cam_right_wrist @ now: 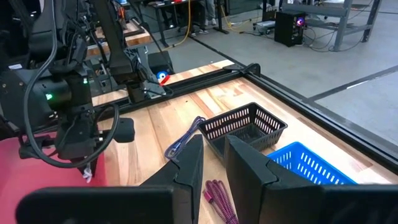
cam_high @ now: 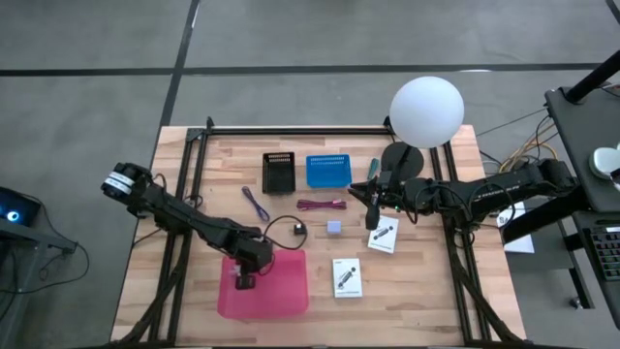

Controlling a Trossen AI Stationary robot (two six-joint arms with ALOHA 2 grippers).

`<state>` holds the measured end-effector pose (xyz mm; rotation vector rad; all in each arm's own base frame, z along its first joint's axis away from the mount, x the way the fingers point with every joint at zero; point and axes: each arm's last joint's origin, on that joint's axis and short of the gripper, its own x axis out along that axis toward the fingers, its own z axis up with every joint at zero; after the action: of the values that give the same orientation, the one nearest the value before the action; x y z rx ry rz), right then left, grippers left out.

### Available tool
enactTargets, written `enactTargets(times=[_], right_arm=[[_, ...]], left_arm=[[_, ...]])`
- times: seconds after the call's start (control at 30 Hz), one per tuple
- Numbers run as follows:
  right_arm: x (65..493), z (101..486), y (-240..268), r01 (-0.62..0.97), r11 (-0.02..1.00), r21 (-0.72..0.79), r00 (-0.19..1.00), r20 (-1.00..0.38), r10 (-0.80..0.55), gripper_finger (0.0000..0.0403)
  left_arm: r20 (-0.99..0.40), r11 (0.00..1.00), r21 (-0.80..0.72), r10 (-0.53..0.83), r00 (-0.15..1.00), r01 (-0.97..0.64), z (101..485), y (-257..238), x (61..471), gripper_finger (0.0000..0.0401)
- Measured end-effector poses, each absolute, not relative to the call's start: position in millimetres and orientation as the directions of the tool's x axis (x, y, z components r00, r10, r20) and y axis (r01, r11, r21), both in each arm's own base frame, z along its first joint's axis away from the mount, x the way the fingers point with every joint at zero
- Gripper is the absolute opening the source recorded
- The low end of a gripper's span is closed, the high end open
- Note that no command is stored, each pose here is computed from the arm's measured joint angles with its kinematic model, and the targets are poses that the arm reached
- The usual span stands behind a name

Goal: Pick and place items into bin
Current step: Put the white charger cable into the pink bin

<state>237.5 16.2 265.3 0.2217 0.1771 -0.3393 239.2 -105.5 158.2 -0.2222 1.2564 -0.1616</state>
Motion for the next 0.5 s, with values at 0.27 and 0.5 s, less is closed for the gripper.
enactTargets(times=[0.27,0.5], right_arm=[[237.5,265.3,16.2,0.347,0.920,0.182,0.928,-0.208,-0.309,0.0056],[237.5,265.3,16.3,0.346,0.921,0.178,0.928,-0.208,-0.309,0.0056]], left_arm=[[-0.916,0.966,-0.260,-0.248,0.315,0.004,162.0,-106.6,241.7,0.0068],[-0.913,0.963,-0.268,-0.265,0.311,0.034,163.5,-107.5,242.3,0.0120]])
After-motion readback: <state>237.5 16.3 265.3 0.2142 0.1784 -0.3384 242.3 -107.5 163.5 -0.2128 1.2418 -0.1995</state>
